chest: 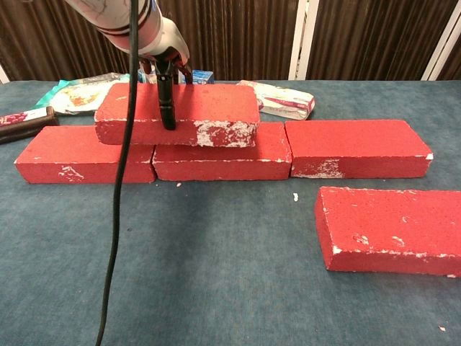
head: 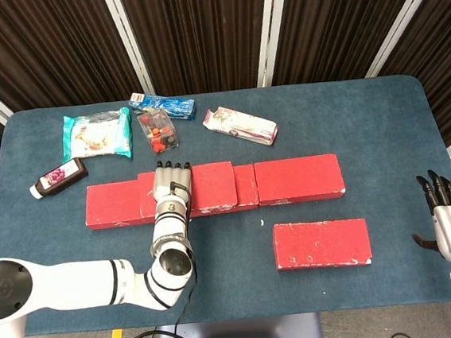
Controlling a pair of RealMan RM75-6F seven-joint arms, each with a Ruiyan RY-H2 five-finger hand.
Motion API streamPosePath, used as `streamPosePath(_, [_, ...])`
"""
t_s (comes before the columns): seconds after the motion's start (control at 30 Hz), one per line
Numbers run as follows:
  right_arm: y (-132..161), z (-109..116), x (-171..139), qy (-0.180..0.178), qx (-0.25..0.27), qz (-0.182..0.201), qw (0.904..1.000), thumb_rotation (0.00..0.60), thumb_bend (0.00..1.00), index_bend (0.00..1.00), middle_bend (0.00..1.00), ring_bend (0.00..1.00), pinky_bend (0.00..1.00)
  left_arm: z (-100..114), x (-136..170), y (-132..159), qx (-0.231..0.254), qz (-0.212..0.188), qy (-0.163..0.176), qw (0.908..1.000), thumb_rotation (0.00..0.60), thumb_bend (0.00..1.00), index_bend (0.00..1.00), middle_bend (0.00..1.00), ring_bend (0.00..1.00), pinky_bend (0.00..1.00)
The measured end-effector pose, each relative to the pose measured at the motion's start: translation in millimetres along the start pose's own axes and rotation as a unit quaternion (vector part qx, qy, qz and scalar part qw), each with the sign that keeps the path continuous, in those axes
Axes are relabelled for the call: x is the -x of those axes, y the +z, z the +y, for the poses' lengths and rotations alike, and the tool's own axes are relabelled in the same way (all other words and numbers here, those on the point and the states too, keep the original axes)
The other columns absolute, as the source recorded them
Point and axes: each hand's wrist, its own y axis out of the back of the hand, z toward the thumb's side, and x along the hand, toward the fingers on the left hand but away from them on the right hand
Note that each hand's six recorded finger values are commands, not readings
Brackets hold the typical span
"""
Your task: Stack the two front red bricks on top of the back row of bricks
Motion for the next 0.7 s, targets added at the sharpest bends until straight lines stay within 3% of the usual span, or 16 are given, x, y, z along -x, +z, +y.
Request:
streamPosePath(0.37, [0.2,-2.7,1.5,-0.002,-0.008,-0.010,0.9999,0.600,0.00,0.10,0.00,0.00,0.00,1.8,-19.4,-38.9,-0.009,-0.011,0.016,0.9998,0.600,0.24,0.05,0.16,0.00,0.04])
streamPosePath(0.5, [0.7,-3.1,1.5,-0.003,-0.010,-0.013,0.9999,0.600,0.00,0.10,0.00,0.00,0.00,-4.7,-23.8,-61.8,-0.002,0.000,0.008,1.0000,0.600,0.24,0.05,0.16,0.00,0.05])
streamPosePath(0.7, [2.2,-4.2,1.5,-0.002,-0.010,-0.011,0.9999,0.600,0.00,0.10,0.00,0.00,0.00,-15.2,-28.9,-74.3,0.014,0.009,-0.009,0.9998,0.600,0.24,0.04,0.16,0.00,0.05])
